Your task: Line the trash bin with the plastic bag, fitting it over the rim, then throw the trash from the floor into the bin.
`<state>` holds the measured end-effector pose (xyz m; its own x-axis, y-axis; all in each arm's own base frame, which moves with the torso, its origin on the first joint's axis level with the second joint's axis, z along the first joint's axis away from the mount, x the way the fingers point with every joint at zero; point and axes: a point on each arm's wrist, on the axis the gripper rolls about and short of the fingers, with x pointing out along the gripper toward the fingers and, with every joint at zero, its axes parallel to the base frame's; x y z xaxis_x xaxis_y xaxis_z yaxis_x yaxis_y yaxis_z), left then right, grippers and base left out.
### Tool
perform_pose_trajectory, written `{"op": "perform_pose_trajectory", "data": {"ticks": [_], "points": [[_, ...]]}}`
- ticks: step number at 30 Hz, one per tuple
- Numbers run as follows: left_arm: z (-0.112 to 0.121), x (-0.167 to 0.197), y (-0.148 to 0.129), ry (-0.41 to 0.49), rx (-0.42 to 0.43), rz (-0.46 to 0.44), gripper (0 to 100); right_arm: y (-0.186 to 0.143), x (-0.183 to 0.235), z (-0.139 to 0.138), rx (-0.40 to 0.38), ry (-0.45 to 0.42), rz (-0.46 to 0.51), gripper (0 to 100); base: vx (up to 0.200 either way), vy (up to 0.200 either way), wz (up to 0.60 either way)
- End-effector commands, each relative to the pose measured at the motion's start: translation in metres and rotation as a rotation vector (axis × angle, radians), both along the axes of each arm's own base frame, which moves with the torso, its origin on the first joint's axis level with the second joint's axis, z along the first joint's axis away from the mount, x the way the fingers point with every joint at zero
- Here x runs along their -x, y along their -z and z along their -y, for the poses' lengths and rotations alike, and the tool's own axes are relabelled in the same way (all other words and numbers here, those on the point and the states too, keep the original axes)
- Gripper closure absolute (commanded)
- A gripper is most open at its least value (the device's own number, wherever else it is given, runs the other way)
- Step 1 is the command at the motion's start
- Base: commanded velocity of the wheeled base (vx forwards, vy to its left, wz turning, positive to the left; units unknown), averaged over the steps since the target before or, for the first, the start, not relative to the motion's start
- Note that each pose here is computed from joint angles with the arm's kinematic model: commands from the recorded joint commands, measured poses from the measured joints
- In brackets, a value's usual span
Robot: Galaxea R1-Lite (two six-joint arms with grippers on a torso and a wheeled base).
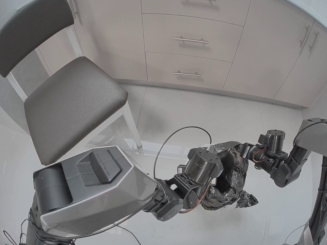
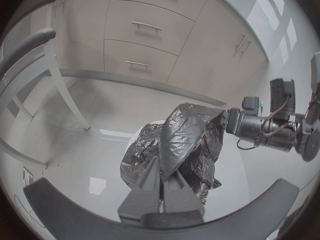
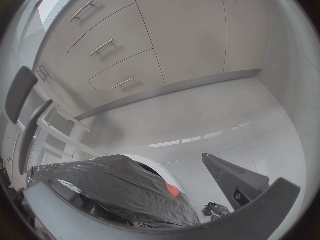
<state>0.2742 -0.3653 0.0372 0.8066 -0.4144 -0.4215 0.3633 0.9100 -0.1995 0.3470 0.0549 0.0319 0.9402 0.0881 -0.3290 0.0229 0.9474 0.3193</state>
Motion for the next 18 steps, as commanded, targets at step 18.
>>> {"op": "perform_pose_trajectory", "data": {"ticks": [18], "points": [[-0.01,-0.038,0.023,-0.017,-0.112,0.043,100,-0.001,0.001,0.0,-0.067,-0.033,-0.007,0,0.0,0.0,0.0]]}}
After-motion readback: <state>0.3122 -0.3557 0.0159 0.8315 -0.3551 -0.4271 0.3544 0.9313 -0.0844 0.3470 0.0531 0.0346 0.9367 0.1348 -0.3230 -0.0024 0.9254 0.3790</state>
